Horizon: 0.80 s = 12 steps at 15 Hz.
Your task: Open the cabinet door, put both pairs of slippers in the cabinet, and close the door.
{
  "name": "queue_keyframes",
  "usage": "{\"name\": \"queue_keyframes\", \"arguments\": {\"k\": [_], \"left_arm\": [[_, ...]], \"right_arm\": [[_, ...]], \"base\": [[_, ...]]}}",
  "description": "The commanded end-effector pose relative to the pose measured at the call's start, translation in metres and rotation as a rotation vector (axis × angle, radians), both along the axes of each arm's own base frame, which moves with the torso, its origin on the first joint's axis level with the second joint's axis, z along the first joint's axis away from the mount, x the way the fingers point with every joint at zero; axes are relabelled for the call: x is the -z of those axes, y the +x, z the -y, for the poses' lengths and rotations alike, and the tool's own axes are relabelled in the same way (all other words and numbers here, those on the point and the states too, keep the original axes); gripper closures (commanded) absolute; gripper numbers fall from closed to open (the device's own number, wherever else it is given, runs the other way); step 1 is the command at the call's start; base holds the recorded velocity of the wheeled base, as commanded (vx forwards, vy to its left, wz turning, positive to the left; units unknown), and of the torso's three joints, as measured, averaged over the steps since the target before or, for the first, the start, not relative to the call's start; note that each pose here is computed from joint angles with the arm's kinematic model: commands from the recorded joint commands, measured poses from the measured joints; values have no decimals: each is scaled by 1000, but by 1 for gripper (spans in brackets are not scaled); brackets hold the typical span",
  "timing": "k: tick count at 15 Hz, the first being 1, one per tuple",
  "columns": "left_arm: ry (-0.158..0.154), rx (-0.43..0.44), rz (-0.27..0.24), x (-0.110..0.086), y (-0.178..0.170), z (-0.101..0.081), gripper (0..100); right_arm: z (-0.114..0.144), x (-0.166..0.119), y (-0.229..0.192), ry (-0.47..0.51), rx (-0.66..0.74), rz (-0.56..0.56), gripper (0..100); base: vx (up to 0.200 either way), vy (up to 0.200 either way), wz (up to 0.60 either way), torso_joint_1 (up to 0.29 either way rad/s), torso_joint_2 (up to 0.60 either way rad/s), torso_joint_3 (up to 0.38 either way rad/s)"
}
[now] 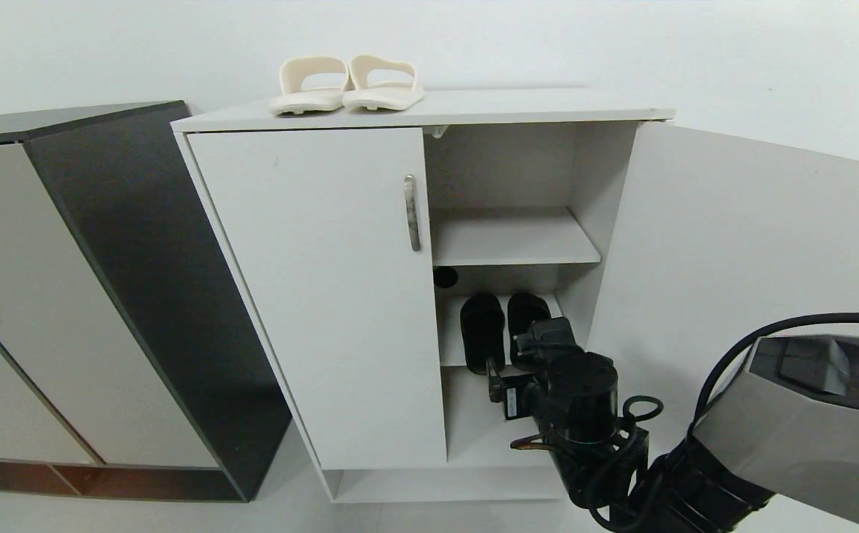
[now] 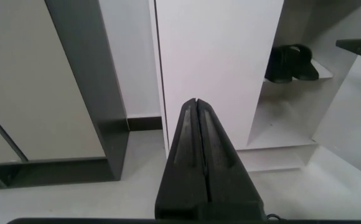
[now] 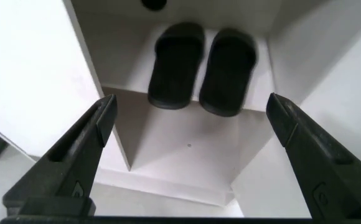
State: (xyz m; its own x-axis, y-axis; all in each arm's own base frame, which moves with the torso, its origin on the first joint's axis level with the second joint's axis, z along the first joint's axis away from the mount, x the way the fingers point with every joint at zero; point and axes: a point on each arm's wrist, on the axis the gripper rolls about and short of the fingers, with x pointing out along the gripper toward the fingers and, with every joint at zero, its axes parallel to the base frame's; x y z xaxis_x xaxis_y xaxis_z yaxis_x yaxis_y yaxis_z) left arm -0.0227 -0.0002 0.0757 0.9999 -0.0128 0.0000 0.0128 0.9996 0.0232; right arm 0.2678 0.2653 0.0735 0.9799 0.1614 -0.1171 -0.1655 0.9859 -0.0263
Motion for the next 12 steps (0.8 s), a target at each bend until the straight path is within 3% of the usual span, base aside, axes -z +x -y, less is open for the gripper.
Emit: {"name": "queue_keyframes", "arguments": {"k": [1, 12], "left_arm": [[0, 0, 0, 0, 0, 0, 100], [0, 0, 0, 0, 0, 0, 100]], "right_arm": [[3, 5, -2, -18, -2, -18, 0], [6, 9, -5, -8, -32, -17, 0]], "base": [[0, 200, 0, 2, 2, 2], [0, 200, 0, 4, 5, 2]]}}
